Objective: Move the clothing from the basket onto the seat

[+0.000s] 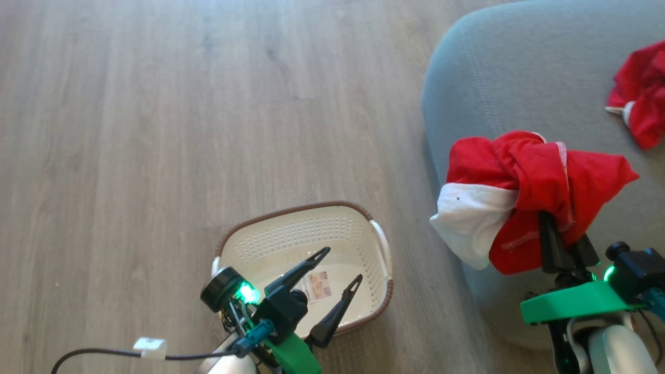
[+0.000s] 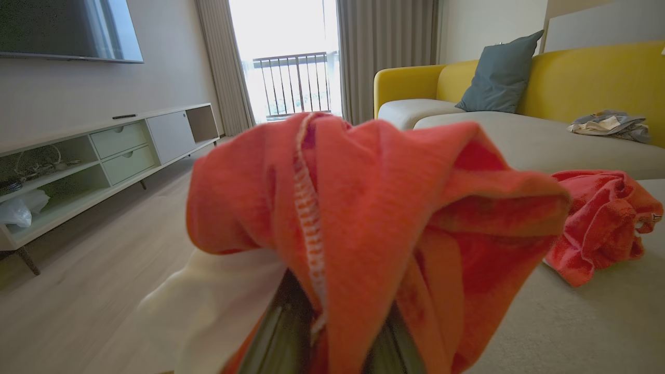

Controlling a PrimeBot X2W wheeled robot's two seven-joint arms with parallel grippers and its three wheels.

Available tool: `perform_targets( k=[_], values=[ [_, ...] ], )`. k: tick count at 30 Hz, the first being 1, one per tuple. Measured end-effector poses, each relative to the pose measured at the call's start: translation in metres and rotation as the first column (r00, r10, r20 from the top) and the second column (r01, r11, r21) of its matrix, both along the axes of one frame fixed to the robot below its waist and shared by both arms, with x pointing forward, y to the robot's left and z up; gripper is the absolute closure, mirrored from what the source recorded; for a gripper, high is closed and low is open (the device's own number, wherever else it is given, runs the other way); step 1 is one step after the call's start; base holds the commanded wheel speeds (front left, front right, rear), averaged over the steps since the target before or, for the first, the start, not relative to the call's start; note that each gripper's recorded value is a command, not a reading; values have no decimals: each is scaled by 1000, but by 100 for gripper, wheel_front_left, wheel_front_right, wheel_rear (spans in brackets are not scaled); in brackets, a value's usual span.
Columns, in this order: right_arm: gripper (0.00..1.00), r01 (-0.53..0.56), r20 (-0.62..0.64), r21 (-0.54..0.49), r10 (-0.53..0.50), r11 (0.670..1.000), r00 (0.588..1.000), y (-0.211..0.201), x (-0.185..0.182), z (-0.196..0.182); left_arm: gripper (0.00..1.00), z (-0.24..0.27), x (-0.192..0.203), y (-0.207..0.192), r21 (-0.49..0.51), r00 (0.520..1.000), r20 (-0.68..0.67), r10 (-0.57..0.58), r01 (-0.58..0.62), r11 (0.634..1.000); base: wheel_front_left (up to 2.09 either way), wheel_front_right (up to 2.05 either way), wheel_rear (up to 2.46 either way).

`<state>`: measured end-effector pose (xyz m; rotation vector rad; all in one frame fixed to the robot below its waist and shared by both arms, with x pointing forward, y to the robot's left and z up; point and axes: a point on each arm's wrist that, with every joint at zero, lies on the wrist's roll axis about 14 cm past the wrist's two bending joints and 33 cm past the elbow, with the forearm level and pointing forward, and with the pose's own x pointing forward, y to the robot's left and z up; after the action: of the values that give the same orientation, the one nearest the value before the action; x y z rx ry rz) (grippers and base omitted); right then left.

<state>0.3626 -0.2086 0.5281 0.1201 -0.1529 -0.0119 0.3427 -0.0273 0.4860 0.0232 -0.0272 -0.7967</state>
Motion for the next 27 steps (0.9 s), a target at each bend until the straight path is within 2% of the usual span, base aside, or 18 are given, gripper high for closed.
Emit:
perform_targets(
  k=[9,18,22,27],
  values=[
    [100,127,44,-28,-126,992,991,-38,-22,17,0,4,2,-36,-21,993,15,-117,118,993,0,0,0],
    [100,291,39,-57,-290,955,956,-84,-53,21,0,5,0,-85,-33,955,41,-294,295,955,0,0,0],
    [100,372,24,-75,-372,925,928,-104,-74,20,0,0,-6,-108,-50,927,30,-374,375,926,0,0,0],
    [100,484,20,-113,-485,868,874,-135,-96,24,0,-5,-23,-139,-82,862,27,-505,506,859,0,0,0]
  ],
)
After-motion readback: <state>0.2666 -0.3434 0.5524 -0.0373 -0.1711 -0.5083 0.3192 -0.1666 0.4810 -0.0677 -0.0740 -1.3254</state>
